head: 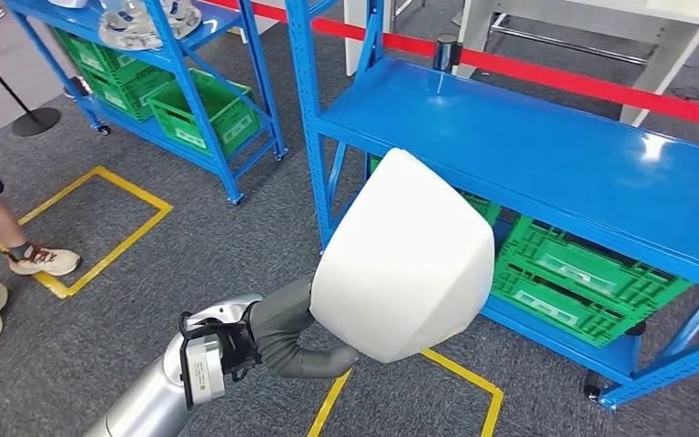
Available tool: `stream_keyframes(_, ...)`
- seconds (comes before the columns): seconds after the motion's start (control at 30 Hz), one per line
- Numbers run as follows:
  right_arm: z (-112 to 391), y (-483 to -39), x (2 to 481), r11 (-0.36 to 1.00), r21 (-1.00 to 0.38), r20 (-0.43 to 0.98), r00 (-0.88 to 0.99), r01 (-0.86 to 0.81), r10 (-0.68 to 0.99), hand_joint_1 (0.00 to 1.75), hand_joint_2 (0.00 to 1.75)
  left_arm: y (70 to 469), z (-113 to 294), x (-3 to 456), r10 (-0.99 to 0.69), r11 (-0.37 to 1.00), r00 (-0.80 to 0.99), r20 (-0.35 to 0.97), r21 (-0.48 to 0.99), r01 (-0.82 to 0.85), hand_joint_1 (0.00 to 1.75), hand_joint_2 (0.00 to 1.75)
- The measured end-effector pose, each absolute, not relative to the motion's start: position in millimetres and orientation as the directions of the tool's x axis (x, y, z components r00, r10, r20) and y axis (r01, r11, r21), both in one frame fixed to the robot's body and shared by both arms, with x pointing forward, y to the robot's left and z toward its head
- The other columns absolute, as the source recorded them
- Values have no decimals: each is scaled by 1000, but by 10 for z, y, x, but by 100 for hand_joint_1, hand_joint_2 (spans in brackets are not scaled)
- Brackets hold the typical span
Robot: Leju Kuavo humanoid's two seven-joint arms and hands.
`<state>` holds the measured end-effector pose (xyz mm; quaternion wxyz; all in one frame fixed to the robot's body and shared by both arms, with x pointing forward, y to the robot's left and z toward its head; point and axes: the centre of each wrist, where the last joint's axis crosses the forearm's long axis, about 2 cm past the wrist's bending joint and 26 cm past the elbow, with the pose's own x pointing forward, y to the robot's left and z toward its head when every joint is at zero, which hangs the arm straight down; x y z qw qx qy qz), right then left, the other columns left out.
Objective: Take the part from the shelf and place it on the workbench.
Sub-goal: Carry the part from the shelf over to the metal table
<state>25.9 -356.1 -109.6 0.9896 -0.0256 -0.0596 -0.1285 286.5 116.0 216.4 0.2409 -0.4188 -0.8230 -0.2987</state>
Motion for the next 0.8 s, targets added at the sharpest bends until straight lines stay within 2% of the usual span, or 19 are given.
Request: stream_keyframes(0.8, -1091, -3587, 271, 964, -25, 152, 954, 264, -258, 0, 0, 1095, 2315, 2837, 531, 457, -551, 644, 329, 826, 175, 175)
